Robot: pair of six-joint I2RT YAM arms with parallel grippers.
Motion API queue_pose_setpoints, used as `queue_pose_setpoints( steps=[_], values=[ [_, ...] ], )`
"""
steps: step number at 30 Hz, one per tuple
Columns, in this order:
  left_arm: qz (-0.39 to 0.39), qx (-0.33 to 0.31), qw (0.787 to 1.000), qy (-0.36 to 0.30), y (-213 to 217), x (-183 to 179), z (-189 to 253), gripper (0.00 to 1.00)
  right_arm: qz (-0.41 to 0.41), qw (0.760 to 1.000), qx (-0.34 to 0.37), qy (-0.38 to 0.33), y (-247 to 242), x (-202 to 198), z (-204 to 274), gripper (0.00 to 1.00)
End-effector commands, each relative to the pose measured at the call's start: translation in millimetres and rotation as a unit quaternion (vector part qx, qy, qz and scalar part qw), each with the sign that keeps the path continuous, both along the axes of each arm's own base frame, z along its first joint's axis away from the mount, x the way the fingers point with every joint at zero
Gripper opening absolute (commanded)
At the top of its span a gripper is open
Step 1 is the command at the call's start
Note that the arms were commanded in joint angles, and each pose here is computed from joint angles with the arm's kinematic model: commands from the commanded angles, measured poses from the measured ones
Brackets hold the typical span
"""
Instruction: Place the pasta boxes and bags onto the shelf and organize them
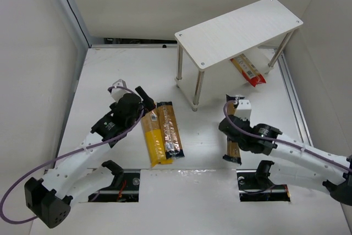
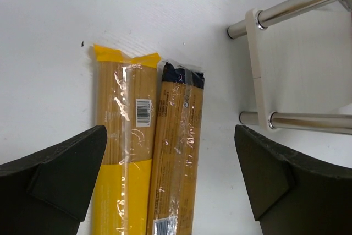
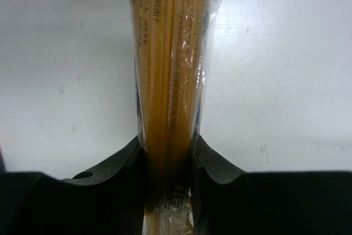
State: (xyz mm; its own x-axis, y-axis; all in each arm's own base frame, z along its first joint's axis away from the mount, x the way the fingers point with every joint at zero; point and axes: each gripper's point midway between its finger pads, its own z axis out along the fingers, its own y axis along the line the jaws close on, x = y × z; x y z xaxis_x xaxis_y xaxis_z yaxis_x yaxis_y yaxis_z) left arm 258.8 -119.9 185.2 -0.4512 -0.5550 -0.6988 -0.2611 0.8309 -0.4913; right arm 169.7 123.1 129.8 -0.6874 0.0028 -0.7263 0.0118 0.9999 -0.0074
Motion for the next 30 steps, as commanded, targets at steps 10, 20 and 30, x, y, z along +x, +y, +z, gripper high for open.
queue_pose_setpoints(
  steps=[10, 20, 30],
  values=[
    [-0.008, 0.022, 1.0, -0.011, -10, 23, 0, 1.0, 0.133, 0.946, -0.034, -0.294, 12, 196, 150, 0.0],
    [0.005, 0.037, 0.999, 0.003, -4, 22, -12, 1.0, 0.167, 0.939, -0.075, -0.291, 30, 275, 146, 0.0],
    [0.0, 0.035, 0.999, 0.005, -5, 20, -11, 1.0, 0.093, 0.917, -0.092, -0.376, 27, 299, 133, 0.04]
  ],
)
